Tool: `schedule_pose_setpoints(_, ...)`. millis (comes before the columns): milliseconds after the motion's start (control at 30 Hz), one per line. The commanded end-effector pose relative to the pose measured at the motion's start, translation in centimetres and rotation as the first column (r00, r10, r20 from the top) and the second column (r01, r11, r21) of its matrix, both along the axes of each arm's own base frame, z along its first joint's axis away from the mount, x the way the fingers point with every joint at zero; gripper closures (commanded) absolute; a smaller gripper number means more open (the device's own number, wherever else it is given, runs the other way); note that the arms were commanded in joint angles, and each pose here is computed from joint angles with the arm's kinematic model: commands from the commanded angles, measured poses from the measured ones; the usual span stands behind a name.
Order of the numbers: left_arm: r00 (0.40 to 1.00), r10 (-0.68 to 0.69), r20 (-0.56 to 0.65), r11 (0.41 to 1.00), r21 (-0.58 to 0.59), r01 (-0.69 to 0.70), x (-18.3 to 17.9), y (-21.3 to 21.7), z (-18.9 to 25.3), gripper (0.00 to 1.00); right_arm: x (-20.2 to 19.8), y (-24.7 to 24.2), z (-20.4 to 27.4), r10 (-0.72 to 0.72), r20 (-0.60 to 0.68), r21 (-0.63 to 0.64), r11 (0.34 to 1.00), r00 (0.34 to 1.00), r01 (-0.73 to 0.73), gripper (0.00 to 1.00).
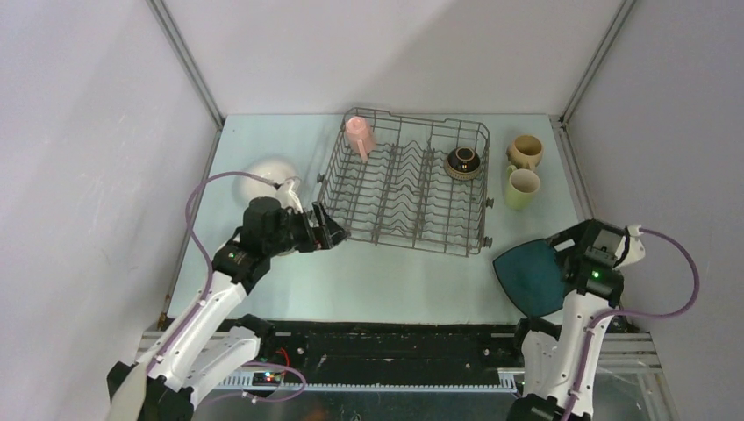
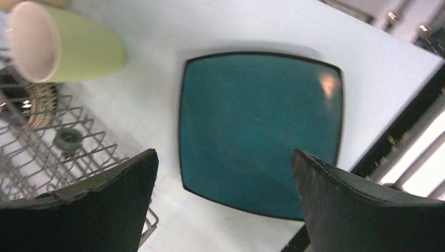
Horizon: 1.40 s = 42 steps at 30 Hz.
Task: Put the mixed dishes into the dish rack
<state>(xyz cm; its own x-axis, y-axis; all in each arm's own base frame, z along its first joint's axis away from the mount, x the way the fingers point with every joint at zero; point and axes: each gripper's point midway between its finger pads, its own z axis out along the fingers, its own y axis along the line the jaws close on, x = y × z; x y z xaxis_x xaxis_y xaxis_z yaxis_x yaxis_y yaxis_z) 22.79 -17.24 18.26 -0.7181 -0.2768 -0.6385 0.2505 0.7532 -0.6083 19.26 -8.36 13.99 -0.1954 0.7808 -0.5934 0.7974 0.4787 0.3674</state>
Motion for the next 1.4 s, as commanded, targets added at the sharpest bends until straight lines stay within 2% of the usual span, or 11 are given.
schedule_pose_setpoints(0, 0.994, -0.109, 0.028, 0.992, -0.068, 0.111, -1.2, -2.5, 1.2, 0.06, -3.2, 0.4, -2.7, -0.167, -0.14, 0.138, 0.973, 0.976, 0.186, 0.0)
schedule_pose_setpoints(133, 0.99, -0.139, 0.02, 0.987, -0.074, 0.14, -1.9, -3.3, 1.0, 0.06, -5.8, -0.2, -5.6, -0.284, -0.342, 0.13, 0.93, 0.896, 0.345, 0.01)
schedule_pose_setpoints(267, 0.985, -0.169, 0.012, 0.983, -0.073, 0.17, -2.6, -3.9, 0.8, 0.06, -7.1, -0.6, -7.1, -0.36, -0.442, 0.063, 0.902, 0.822, 0.428, 0.01)
schedule_pose_setpoints(533, 0.985, -0.17, 0.035, 0.984, -0.056, 0.172, -3.3, -3.6, 1.2, 0.05, -7.7, -2.8, -8.4, -0.469, -0.471, -0.038, 0.857, 0.747, 0.513, 0.0)
schedule_pose_setpoints(667, 0.983, -0.179, 0.028, 0.982, -0.06, 0.18, -3.3, -3.8, 1.1, 0.05, -6.7, -3.5, -9.7, -0.438, -0.474, -0.019, 0.872, 0.764, 0.489, 0.0)
schedule_pose_setpoints(800, 0.984, -0.175, 0.022, 0.983, -0.058, 0.176, -3.2, -3.8, 0.9, 0.05, -3.4, -3.5, -11.1, -0.279, -0.376, 0.062, 0.944, 0.884, 0.324, 0.0)
schedule_pose_setpoints(833, 0.985, -0.172, 0.021, 0.983, -0.056, 0.173, -3.2, -3.7, 0.9, 0.05, -1.9, -3.5, -10.9, -0.25, -0.306, 0.099, 0.951, 0.919, 0.292, 0.0)
schedule_pose_setpoints(933, 0.986, -0.166, 0.021, 0.985, -0.05, 0.167, -3.1, -3.7, 0.8, 0.04, -0.8, -2.7, -12.1, -0.162, -0.213, 0.178, 0.963, 0.964, 0.201, 0.0)
schedule_pose_setpoints(967, 0.986, -0.166, 0.021, 0.985, -0.049, 0.166, -3.1, -3.6, 0.8, 0.04, 0.8, -2.2, -11.6, -0.116, -0.124, 0.222, 0.965, 0.985, 0.142, 0.0)
schedule_pose_setpoints(1167, 0.987, -0.159, 0.006, 0.987, -0.037, 0.159, -2.8, -3.6, 0.4, 0.05, 2.8, -0.5, -11.6, -0.018, 0.094, 0.328, 0.944, 0.995, -0.014, 0.03)
schedule_pose_setpoints(1367, 0.99, -0.14, 0.001, 0.99, -0.022, 0.14, -2.4, -3.4, 0.2, 0.04, 5.1, 1.3, -10.3, 0.078, 0.26, 0.407, 0.895, 0.963, -0.182, 0.18)
